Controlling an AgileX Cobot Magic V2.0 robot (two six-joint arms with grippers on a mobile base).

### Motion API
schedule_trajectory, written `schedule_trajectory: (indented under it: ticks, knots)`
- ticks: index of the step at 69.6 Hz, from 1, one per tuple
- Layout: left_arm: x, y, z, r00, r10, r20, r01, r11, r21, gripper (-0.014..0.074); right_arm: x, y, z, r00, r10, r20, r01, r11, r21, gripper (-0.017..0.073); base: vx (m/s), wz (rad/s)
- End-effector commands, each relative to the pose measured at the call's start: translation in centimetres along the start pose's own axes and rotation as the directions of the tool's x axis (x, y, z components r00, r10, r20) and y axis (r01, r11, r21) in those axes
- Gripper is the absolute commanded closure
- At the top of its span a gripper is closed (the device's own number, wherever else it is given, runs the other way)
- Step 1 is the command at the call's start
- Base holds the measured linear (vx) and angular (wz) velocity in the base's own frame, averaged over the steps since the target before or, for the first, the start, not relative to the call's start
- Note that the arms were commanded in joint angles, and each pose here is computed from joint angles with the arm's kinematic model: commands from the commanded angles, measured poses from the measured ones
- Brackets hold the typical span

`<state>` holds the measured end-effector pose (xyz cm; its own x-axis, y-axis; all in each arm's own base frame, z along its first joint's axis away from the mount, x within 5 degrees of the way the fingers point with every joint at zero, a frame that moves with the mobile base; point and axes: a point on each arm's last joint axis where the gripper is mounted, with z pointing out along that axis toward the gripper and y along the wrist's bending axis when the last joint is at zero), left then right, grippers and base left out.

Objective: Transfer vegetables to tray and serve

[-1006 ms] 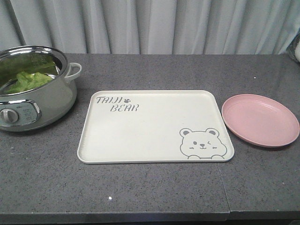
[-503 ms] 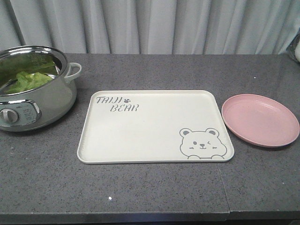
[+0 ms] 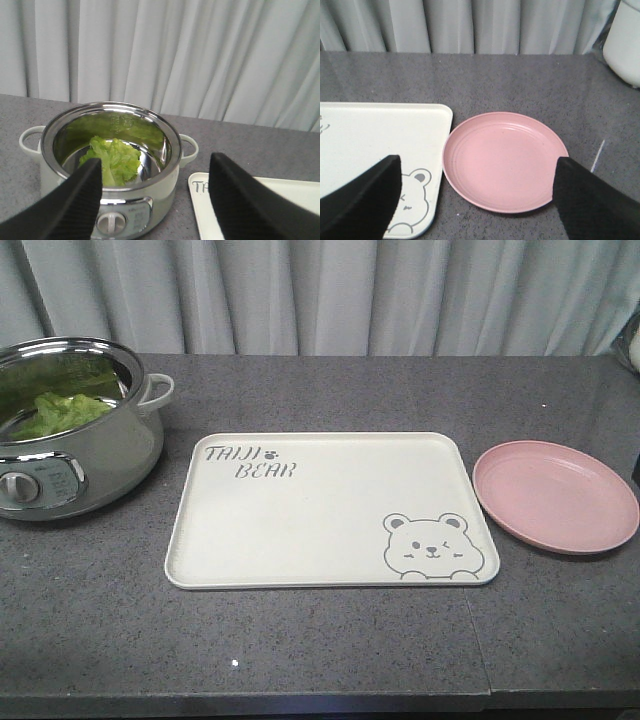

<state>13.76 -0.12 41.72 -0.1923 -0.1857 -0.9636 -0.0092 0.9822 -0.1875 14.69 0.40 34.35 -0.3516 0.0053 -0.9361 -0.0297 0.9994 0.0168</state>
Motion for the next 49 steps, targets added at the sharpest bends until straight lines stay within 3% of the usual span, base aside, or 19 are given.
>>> schedule_trajectory:
  ticks: [1,8,14,21,28,34,42,49]
  knots:
    - [-3.8,-0.5,3.5,0.999,0.040,0.013,-0.040,0.999,0.001,0.0139,-1.4,-0.1,0.6,0.998,-0.020,0.056,0.020,1.000,0.011,-0.0034,0.00,0.00]
    - [-6.5,-0.8,8.4,0.994,0.056,-0.091,-0.056,0.998,-0.005,0.0139,-1.2,-0.2,1.3,0.999,-0.020,0.027,0.019,1.000,0.011,-0.0034,0.00,0.00]
    - [-8.0,-0.7,12.6,0.970,0.087,-0.228,-0.094,0.995,-0.019,0.0139,-1.1,-0.2,1.6,1.000,-0.019,0.014,0.019,1.000,0.010,-0.0034,0.00,0.00]
    - [-8.9,-0.1,17.2,0.911,0.129,-0.392,-0.166,0.984,-0.062,0.0139,-1.1,-0.2,1.7,1.000,-0.020,0.010,0.020,1.000,0.011,-0.0034,0.00,0.00]
    - [-8.3,0.9,21.9,0.818,0.124,-0.561,-0.222,0.969,-0.110,0.0139,-1.0,-0.2,1.7,1.000,-0.020,0.001,0.020,1.000,0.010,-0.0034,0.00,0.00]
    - [-7.8,1.2,24.3,0.813,0.066,-0.578,-0.182,0.972,-0.146,0.0139,-1.0,-0.2,1.7,1.000,-0.020,-0.005,0.020,1.000,0.010,-0.0034,0.00,0.00]
    - [-5.9,1.9,27.2,0.787,0.066,-0.614,-0.193,0.971,-0.143,0.0139,-0.9,-0.2,1.7,1.000,-0.027,-0.012,0.028,1.000,0.011,-0.0034,0.00,0.00]
    - [-3.8,2.5,29.2,0.742,0.048,-0.669,-0.195,0.970,-0.147,0.0139,-0.9,-0.2,1.7,1.000,-0.027,-0.012,0.028,1.000,0.011,-0.0034,0.00,0.00]
